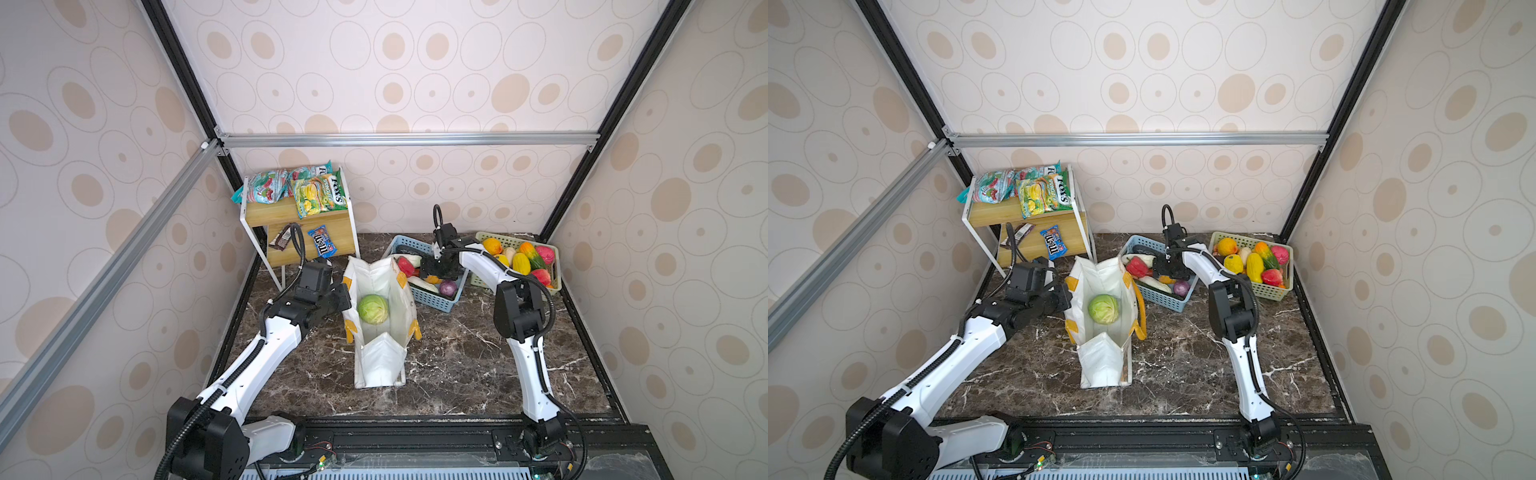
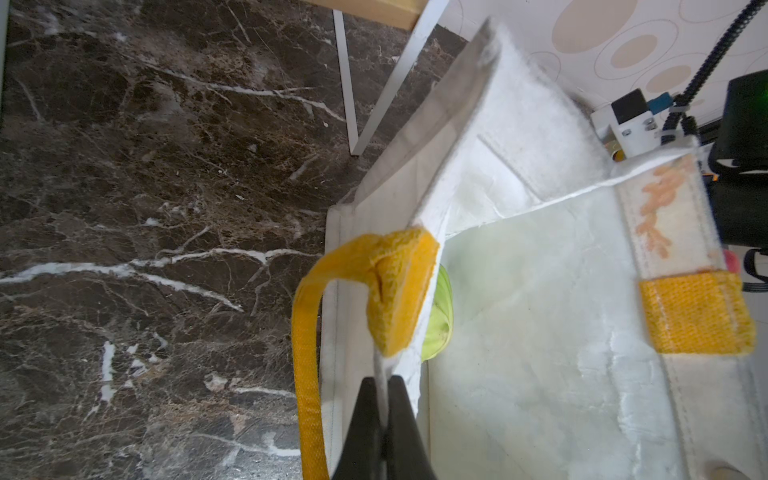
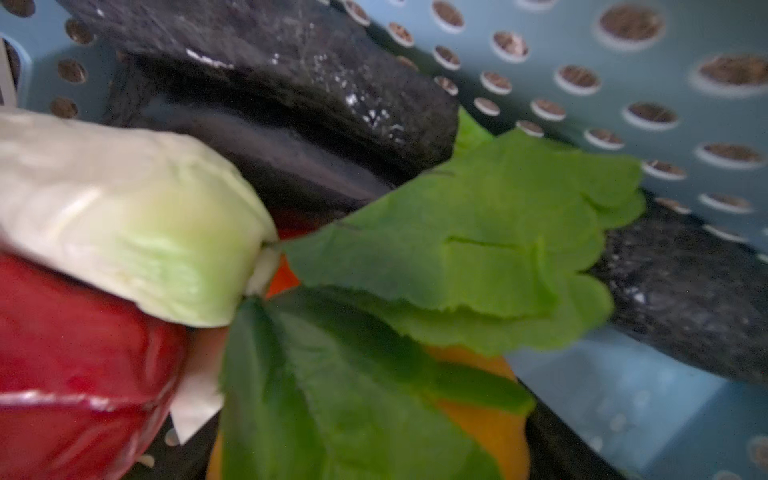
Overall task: Place the food into the grocery bag and tie it
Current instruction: 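Close the right gripper on the orange squash in the blue basket, then lift the orange squash and carry it over the bag opening with the right gripper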
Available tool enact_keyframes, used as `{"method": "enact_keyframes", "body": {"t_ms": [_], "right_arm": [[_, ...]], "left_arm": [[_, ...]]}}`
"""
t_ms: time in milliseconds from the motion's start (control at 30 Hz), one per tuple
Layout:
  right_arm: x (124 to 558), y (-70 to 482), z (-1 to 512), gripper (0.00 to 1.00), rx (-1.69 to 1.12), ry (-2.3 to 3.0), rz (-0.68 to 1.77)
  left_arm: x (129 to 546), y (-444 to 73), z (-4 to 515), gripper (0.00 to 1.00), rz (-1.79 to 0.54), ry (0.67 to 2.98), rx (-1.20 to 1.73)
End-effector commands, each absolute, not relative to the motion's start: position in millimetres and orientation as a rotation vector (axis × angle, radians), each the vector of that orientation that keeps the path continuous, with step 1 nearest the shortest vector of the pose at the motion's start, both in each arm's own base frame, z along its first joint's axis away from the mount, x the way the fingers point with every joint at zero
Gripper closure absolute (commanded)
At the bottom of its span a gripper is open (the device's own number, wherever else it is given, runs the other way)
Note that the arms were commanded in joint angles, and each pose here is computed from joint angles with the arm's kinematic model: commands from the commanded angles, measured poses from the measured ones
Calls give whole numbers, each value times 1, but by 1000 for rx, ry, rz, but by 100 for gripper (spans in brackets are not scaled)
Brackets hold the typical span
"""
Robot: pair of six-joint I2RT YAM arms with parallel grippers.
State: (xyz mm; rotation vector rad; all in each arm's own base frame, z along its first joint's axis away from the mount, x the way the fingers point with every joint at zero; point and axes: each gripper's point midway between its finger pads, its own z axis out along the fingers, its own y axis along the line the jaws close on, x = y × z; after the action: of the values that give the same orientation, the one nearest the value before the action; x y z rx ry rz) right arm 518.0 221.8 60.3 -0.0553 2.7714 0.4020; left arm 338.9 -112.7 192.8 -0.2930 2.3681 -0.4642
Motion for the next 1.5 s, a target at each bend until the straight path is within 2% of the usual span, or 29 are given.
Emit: {"method": "enact_keyframes", "body": {"t_ms": [0,867,1467], "right_arm": [[512,227,96,15,-65,2731,448],[487,224,205,16,-98,2557,542],[423,249,266,16,-223,2461,606]], "left_arm": [[347,-111,209,100,-467,2319,-281],[344,-113,214,100,-496,2295,-270],[340,-114,218,100,-507,2287,-248]]}}
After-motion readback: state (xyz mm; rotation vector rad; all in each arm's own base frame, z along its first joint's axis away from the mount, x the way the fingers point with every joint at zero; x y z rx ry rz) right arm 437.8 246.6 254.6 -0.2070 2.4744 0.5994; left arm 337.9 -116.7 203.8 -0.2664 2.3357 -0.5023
